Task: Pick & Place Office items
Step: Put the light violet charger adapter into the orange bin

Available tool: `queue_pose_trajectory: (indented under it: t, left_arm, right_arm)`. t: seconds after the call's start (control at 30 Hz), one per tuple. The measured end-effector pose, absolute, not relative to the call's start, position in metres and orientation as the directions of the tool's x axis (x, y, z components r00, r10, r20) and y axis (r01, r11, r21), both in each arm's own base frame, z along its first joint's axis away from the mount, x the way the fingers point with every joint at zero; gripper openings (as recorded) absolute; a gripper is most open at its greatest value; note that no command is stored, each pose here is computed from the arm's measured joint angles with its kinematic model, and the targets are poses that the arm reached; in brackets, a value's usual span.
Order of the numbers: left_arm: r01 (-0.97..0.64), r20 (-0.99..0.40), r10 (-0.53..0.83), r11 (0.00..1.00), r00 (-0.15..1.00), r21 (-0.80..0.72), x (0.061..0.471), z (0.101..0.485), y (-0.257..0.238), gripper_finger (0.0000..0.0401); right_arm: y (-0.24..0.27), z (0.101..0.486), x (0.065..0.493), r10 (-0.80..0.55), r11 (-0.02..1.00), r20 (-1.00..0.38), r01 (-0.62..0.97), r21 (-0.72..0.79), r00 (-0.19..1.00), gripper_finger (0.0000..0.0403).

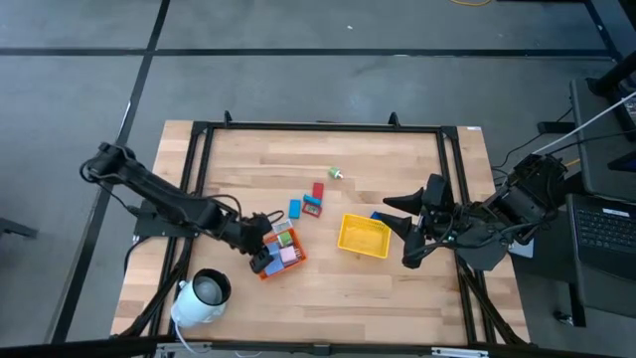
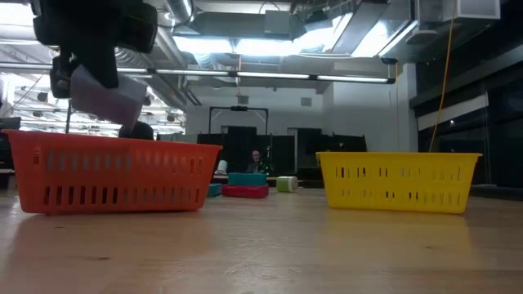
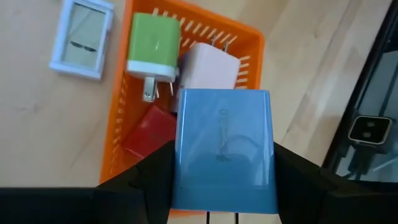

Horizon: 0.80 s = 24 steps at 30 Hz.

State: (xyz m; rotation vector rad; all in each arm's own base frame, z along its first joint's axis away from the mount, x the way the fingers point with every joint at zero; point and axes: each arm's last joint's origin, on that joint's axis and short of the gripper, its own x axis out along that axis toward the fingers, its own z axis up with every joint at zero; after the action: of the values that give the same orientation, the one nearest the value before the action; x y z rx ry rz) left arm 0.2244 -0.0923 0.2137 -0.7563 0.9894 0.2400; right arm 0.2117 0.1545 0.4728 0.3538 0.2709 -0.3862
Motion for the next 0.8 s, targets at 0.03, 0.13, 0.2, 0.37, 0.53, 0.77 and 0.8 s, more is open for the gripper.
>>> queue_pose_trajectory:
  t: [0.03, 0.13, 0.2, 0.37, 0.53, 0.77, 0.8]
  left_arm:
    - [-0.508, -0.827, -0.152, 0.725, 0.541, -0.465, 0.226, 0.211, -0.093, 0.0207]
    - [-0.508, -0.83, -0.183, 0.715, 0.527, -0.48, 0.233, 0.203, -0.097, 0.0207]
    - [-0.522, -0.829, -0.195, 0.696, 0.524, -0.493, 0.236, 0.2, -0.099, 0.0207]
    - [-0.58, -0.838, -0.165, 0.653, 0.52, -0.488, 0.236, 0.198, -0.098, 0.0207]
    - [-0.588, -0.826, -0.162, 0.63, 0.539, -0.507, 0.234, 0.203, -0.097, 0.0207]
    - [-0.624, -0.854, -0.137, 0.626, 0.503, -0.468, 0.23, 0.201, -0.095, 0.0211]
    - [-0.634, -0.861, -0.126, 0.625, 0.494, -0.455, 0.229, 0.2, -0.095, 0.0213]
  right_arm:
    - [0.154, 0.473, 0.212, -0.317, 0.867, -0.322, 0.411, 0.283, 0.892, 0.0187]
    - [0.155, 0.473, 0.212, -0.313, 0.867, -0.322, 0.407, 0.287, 0.894, 0.0187]
    - [0.156, 0.474, 0.212, -0.306, 0.867, -0.32, 0.401, 0.296, 0.897, 0.0187]
    - [0.157, 0.475, 0.213, -0.286, 0.866, -0.319, 0.386, 0.317, 0.904, 0.0187]
    - [0.157, 0.476, 0.213, -0.282, 0.864, -0.313, 0.382, 0.328, 0.907, 0.0187]
    - [0.16, 0.476, 0.211, -0.272, 0.868, -0.312, 0.372, 0.328, 0.91, 0.0187]
    - [0.16, 0.476, 0.211, -0.27, 0.869, -0.312, 0.37, 0.329, 0.911, 0.0187]
